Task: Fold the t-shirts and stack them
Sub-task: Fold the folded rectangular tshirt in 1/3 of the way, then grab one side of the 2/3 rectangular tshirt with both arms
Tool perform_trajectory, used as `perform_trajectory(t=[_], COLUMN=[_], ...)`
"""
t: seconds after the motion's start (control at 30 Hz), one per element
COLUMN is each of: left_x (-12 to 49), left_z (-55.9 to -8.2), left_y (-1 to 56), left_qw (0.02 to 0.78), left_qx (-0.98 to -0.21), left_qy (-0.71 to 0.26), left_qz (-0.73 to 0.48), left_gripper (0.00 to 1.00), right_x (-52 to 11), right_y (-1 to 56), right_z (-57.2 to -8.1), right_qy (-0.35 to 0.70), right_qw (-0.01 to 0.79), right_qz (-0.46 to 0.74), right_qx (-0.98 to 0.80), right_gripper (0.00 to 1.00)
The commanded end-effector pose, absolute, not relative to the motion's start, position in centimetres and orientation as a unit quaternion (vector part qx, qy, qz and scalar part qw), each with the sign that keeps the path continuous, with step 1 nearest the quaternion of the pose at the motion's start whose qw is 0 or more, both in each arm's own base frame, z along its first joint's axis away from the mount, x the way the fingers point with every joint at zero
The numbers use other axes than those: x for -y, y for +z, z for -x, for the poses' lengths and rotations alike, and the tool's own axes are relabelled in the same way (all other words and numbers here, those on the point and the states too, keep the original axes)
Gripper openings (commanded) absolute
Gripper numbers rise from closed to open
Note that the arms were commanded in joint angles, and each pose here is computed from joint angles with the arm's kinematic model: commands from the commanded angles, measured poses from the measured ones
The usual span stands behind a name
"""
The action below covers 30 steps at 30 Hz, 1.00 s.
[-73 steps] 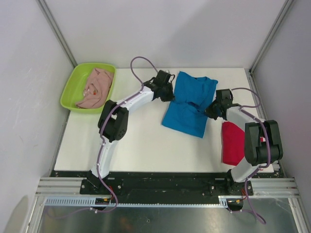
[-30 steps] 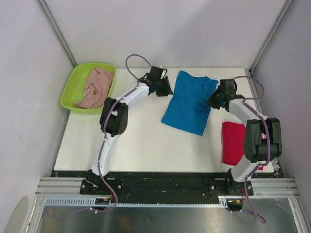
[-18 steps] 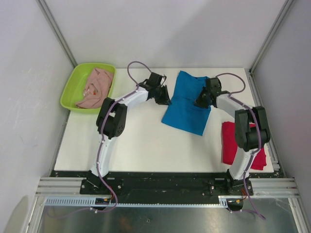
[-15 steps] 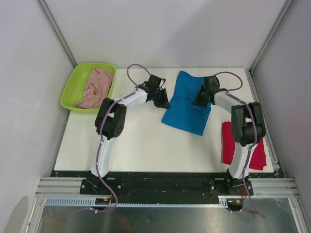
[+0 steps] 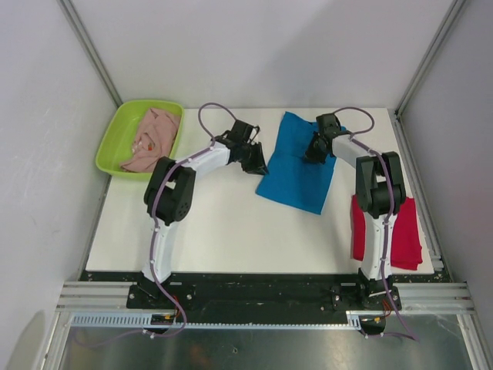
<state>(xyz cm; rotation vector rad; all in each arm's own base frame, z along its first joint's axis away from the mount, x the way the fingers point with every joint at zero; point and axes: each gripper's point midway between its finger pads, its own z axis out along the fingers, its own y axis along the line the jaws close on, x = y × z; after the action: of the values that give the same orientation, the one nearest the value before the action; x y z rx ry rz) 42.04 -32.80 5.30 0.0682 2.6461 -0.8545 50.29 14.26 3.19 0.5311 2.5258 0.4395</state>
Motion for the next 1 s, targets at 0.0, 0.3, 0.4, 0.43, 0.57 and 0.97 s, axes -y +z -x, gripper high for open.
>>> perform_trajectory(t=[0.0,0.3,0.4,0.43,0.57,0.97], left_x=[33.3,31.1,30.0,29.7,29.5,29.0], left_z=[-41.9,-41.0,-40.0,-39.7,-38.5,-37.3], left_y=[9.3,9.0,8.4,8.2,7.2,4.3], left_qw=[0.214,0.228,0.222,0.22,0.203,0.176], left_qx=[-0.919,-0.928,-0.934,-0.935,-0.938,-0.949], left_qy=[-0.328,-0.291,-0.278,-0.275,-0.277,-0.257], left_qz=[-0.052,-0.038,-0.033,-0.033,-0.046,-0.05], left_gripper=[0.21,0.3,0.32,0.32,0.32,0.32], right_x=[-13.0,-13.6,-13.6,-13.6,-13.7,-13.0], right_y=[5.8,10.9,11.4,11.7,12.0,7.4], right_z=[-51.1,-50.1,-48.8,-48.2,-45.0,-34.3], right_qy=[0.135,0.122,0.122,0.125,0.127,0.114], right_qw=[0.287,0.322,0.314,0.313,0.301,0.23], right_qz=[-0.187,-0.168,-0.173,-0.176,-0.178,-0.213], right_qx=[-0.93,-0.924,-0.926,-0.925,-0.928,-0.943], right_gripper=[0.11,0.13,0.13,0.13,0.14,0.15])
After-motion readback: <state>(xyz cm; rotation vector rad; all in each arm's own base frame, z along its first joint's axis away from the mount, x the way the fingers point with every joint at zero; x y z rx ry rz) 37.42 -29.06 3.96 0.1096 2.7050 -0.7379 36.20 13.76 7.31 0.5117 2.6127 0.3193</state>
